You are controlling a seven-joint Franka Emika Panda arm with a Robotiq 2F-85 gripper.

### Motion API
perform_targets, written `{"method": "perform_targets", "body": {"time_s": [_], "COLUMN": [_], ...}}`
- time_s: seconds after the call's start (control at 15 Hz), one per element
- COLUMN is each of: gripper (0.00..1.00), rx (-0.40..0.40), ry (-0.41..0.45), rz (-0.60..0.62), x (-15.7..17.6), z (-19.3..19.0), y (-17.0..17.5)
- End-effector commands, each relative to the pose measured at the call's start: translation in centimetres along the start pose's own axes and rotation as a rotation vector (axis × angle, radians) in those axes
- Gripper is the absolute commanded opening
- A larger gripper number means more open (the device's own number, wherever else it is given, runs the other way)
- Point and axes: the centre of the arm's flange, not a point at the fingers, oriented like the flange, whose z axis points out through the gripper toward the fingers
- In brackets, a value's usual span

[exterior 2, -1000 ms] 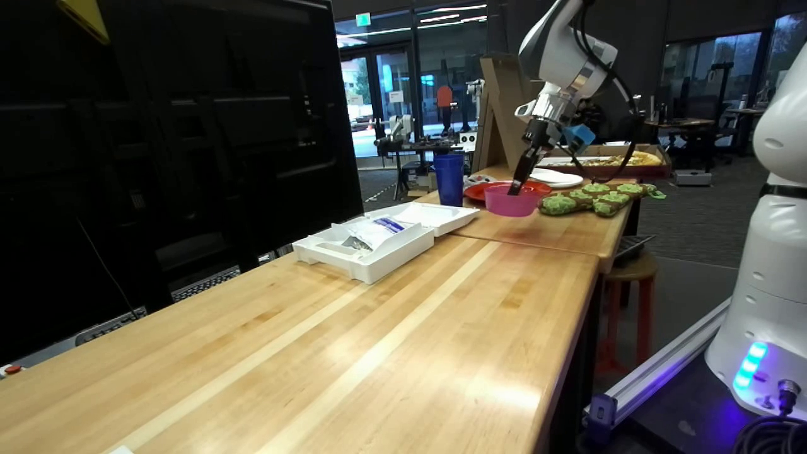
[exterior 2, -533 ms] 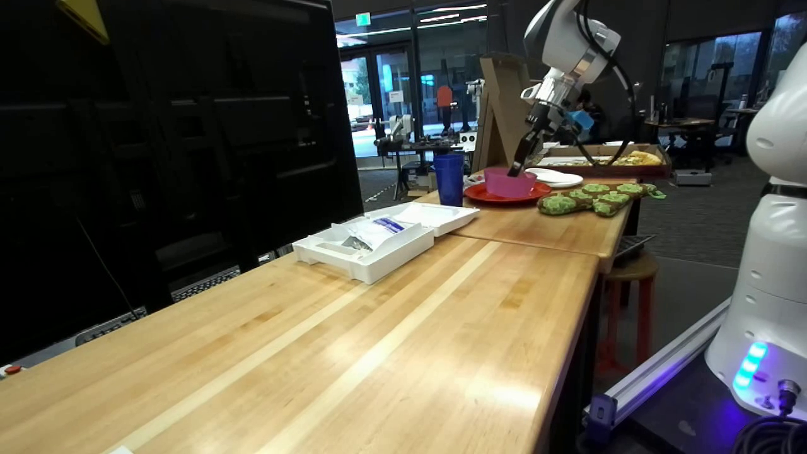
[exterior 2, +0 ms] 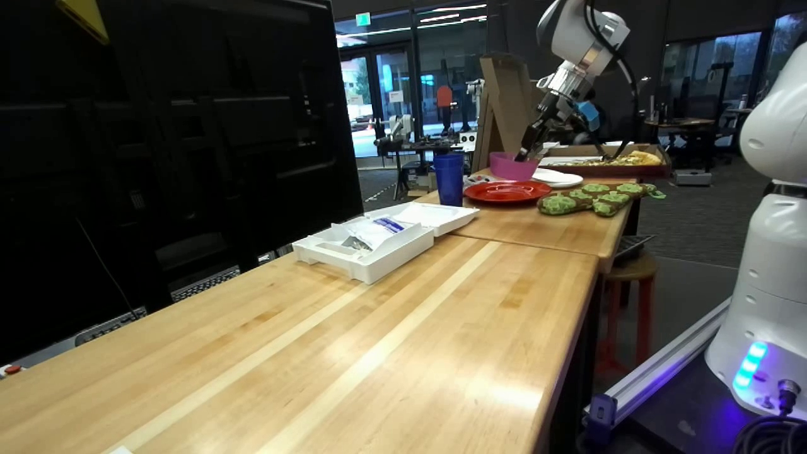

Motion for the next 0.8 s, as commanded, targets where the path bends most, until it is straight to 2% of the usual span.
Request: {"method": "perform_targets", "body": {"time_s": [0.0,0.73], "gripper": [0.01,0.01], "rx": [-0.006,-0.041], "ry": [0.035,0.054], "rz": [0.052,0.184], "x": [0.6,1.4], "z": [-0.6,-0.2], "y": [2.6,8.2]}}
